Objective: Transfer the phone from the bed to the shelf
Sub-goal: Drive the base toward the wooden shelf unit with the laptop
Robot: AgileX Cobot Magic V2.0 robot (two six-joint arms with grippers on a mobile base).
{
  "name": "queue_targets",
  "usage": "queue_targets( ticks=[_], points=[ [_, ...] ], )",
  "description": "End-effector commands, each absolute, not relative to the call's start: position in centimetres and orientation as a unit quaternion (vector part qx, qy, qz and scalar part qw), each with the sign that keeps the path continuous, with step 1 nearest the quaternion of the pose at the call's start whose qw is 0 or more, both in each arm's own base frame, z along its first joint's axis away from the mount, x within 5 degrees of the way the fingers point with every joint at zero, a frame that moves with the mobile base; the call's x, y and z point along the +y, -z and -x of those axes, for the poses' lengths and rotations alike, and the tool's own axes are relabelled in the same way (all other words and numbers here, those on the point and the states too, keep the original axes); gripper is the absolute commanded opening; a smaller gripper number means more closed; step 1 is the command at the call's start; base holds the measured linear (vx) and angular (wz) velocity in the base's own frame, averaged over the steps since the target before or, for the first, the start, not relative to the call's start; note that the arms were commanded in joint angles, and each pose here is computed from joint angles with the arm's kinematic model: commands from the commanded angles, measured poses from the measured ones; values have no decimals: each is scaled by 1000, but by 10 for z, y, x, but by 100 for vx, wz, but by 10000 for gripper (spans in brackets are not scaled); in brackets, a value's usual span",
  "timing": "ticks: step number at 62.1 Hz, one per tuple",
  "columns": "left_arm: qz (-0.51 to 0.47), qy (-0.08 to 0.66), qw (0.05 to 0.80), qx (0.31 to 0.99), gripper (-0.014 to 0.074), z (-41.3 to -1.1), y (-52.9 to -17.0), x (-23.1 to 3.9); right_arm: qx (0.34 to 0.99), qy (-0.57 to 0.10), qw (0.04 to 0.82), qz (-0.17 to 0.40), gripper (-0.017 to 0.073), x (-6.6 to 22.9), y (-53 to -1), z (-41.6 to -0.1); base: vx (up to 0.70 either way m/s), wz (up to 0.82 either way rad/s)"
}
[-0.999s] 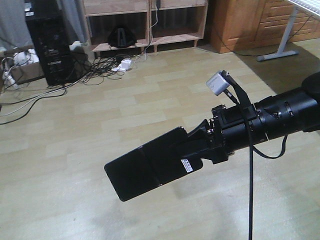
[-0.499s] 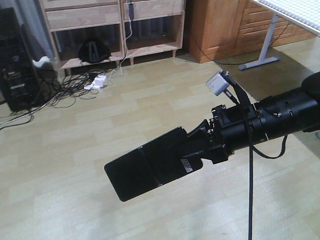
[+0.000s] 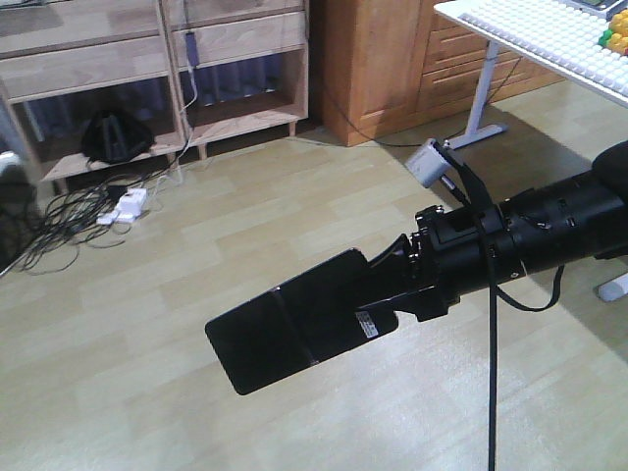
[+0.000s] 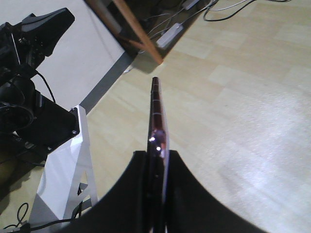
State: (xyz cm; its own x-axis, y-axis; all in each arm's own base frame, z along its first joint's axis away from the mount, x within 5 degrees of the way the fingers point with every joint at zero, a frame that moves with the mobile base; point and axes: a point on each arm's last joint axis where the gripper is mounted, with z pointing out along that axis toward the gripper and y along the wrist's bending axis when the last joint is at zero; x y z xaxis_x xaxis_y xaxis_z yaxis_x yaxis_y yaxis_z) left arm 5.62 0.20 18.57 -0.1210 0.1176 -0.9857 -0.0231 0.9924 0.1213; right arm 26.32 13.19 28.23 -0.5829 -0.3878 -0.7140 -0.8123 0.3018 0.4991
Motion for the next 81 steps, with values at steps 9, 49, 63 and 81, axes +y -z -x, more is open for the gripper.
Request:
queue_targets(
  ticks=[9,49,63,81],
  points=[
    [-26,-50,702,710,1,-55,-200,2,732,-493,252,397,-2,135,-308,-253,47,-22],
    [-26,-50,702,710,1,-55,-200,2,732,-493,252,397,-2,135,-308,-253,48,-7],
    [-26,-50,702,710,1,-55,-200,2,732,-493,252,397,-2,135,-308,-253,50,2],
    [-26,-50,702,710,1,-55,-200,2,732,-493,252,397,-2,135,-308,-253,51,-1]
  ],
)
